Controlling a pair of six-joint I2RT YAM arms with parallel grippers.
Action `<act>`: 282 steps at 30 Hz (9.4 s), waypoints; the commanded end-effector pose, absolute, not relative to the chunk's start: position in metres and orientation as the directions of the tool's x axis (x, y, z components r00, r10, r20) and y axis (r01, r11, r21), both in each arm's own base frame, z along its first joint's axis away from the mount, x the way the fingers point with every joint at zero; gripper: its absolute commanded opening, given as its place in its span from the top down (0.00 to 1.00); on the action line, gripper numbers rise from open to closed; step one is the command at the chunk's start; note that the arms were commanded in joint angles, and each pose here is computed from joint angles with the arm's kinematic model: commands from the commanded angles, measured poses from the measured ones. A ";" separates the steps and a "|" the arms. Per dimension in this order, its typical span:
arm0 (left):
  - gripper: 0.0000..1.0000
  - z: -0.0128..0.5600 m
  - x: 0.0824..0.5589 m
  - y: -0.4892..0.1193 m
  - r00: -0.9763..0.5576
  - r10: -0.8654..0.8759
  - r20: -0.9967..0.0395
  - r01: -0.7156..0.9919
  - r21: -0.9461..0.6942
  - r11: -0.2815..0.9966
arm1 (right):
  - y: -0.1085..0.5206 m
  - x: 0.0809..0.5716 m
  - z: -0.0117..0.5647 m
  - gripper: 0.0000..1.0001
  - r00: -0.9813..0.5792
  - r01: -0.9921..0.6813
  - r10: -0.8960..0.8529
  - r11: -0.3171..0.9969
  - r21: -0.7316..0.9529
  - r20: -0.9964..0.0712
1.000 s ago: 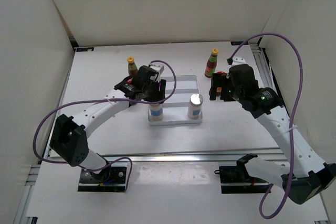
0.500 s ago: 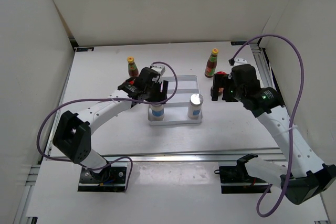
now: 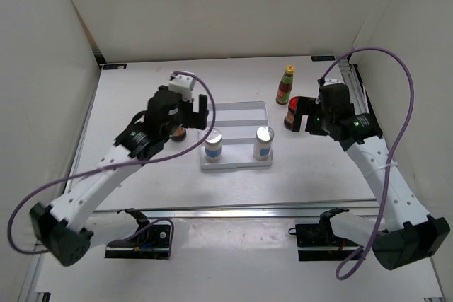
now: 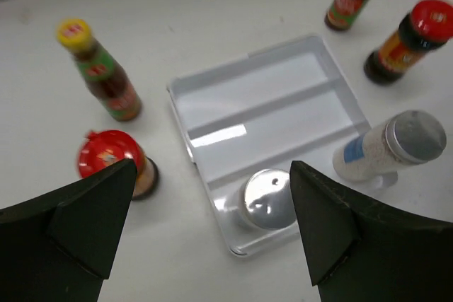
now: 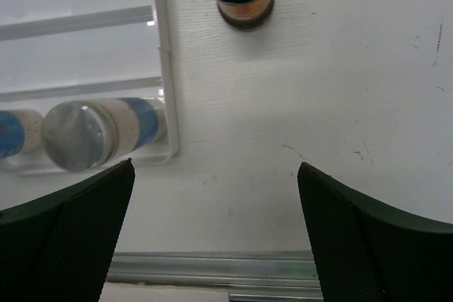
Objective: Organize the condiment bottles
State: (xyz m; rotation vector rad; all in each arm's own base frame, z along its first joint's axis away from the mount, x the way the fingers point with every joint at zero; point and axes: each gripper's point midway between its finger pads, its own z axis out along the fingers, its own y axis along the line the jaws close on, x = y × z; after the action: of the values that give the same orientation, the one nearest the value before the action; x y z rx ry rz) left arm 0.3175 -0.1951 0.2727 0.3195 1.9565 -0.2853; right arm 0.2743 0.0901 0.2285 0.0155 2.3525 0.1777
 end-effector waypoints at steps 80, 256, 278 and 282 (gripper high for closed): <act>0.00 0.243 0.270 -0.035 -0.202 0.191 -0.961 -0.134 0.220 0.966 | 0.228 0.371 0.195 0.91 -0.787 -0.279 -0.127 0.946 0.165 -0.604; 0.88 0.177 0.404 -0.244 -0.492 0.038 -0.870 0.358 -0.162 0.919 | 0.129 0.266 0.275 0.00 -0.623 -0.283 -0.186 0.959 -0.002 -0.760; 0.00 0.192 0.411 -0.228 -0.490 0.075 -0.869 0.295 -0.084 0.952 | 0.130 0.266 0.274 0.00 -0.631 -0.277 -0.180 0.961 0.002 -0.754; 0.00 0.247 0.411 -0.226 -0.412 0.047 -0.910 0.310 -0.091 0.946 | 0.130 0.265 0.276 0.00 -0.636 -0.266 -0.163 0.964 0.016 -0.754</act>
State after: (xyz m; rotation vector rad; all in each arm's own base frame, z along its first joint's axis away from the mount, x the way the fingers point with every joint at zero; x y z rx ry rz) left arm 0.4066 -0.2297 0.1609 0.2965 2.1565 -0.2627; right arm 0.2635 0.1325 0.2692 -0.3357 2.2919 0.1567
